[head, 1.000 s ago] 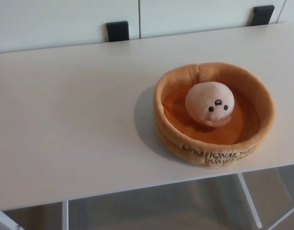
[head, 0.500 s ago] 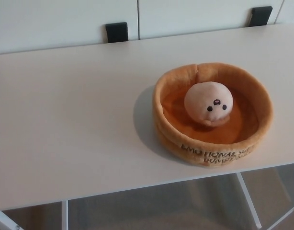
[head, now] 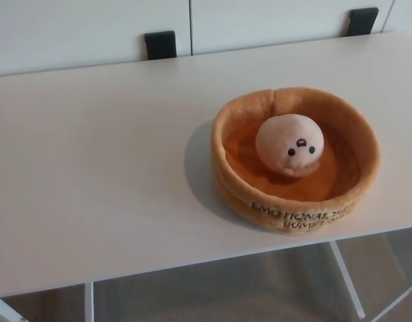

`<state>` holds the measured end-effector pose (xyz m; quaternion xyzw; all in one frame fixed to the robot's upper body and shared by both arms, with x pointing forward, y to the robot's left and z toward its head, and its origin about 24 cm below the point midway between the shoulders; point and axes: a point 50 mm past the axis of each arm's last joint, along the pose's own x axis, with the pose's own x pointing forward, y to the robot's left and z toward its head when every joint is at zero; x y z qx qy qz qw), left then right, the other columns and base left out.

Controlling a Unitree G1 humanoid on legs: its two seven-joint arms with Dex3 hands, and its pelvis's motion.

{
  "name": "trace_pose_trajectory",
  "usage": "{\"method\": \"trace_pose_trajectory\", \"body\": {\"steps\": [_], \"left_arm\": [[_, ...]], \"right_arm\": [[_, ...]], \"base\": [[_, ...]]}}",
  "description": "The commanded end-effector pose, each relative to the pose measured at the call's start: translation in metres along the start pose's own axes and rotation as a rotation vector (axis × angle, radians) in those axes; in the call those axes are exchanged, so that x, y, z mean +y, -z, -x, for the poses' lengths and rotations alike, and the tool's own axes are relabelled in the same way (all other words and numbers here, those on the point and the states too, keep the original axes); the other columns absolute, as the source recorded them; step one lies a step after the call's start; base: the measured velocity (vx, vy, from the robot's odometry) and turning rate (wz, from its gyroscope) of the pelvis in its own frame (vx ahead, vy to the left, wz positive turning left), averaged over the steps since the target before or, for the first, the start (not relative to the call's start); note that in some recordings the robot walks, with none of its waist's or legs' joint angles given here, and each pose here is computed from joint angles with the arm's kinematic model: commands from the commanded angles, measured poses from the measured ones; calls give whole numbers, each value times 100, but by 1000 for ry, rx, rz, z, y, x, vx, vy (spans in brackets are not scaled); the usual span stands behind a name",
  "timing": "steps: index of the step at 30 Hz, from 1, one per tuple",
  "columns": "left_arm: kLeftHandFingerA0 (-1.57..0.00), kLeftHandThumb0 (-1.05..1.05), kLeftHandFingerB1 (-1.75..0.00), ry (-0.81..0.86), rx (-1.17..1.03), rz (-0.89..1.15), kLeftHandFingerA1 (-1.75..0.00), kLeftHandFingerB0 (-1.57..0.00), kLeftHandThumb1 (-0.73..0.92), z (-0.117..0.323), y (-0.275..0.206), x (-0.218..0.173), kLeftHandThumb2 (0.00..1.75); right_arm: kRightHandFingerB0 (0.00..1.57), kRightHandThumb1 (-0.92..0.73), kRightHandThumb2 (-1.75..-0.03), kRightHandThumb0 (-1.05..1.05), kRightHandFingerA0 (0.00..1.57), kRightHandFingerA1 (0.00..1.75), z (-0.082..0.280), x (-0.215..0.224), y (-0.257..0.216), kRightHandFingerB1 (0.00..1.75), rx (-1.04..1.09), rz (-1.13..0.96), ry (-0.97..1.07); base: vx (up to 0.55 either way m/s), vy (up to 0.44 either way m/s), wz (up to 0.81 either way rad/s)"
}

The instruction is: The robot walks towards a table in front, picks a dumpling toy with left hand and puts it in an orange round plate

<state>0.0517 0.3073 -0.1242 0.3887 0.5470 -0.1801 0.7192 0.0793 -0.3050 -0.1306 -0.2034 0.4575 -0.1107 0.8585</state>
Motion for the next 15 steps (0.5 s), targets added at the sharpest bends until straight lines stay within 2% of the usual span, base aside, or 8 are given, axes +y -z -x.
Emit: {"method": "trace_pose_trajectory", "body": {"steps": [1, 4, 5, 7, 8, 11, 13, 15], "left_arm": [[-77, -22, -35, -246, 16, 264, -94, -40, 53, -3, 9, -13, 56], [-79, -22, -35, -258, 7, 240, -94, -42, 53, -1, 13, -16, 56], [-79, -17, -34, -250, -6, 236, -81, -41, 51, -3, 11, -12, 56], [-79, -17, -34, -237, -25, 229, -81, -41, 51, -4, 8, -6, 56], [-77, -28, -33, -227, -57, 233, -82, -40, 49, -5, 3, -3, 55], [-77, -28, -33, -227, -73, 236, -82, -40, 49, -6, 2, -2, 55], [-75, -21, -33, -245, -79, 246, -93, -40, 56, -10, -6, 4, 57], [-76, -24, -41, -249, -84, 237, -94, -33, 50, -11, -10, 7, 69]], "right_arm": [[29, -49, -55, -18, 69, 45, 2, -11, 8, 31, 43, 83, -1], [29, -51, -55, -15, 69, 46, 2, -10, 8, 31, 40, 96, -2], [25, -53, -56, -11, 66, 48, 0, -10, 4, 30, 34, 98, -9], [25, -53, -56, -11, 66, 48, -3, -10, -2, 30, 25, 101, -19], [25, -52, -56, -14, 67, 50, -5, -10, -5, 31, 16, 109, -19], [25, -52, -56, -14, 67, 50, -5, -11, -7, 31, 12, 113, -19], [27, -52, -56, -14, 70, 45, -7, -11, -12, 30, -7, 146, -13], [29, -51, -55, -13, 66, 44, -8, -11, -13, 31, -9, 153, -6]], "base": [[0, 0, 0], [0, 0, 0], [0, 0, 0], [0, 0, 0], [0, 0, 0], [0, 0, 0], [0, 0, 0], [0, 0, 0]]}}
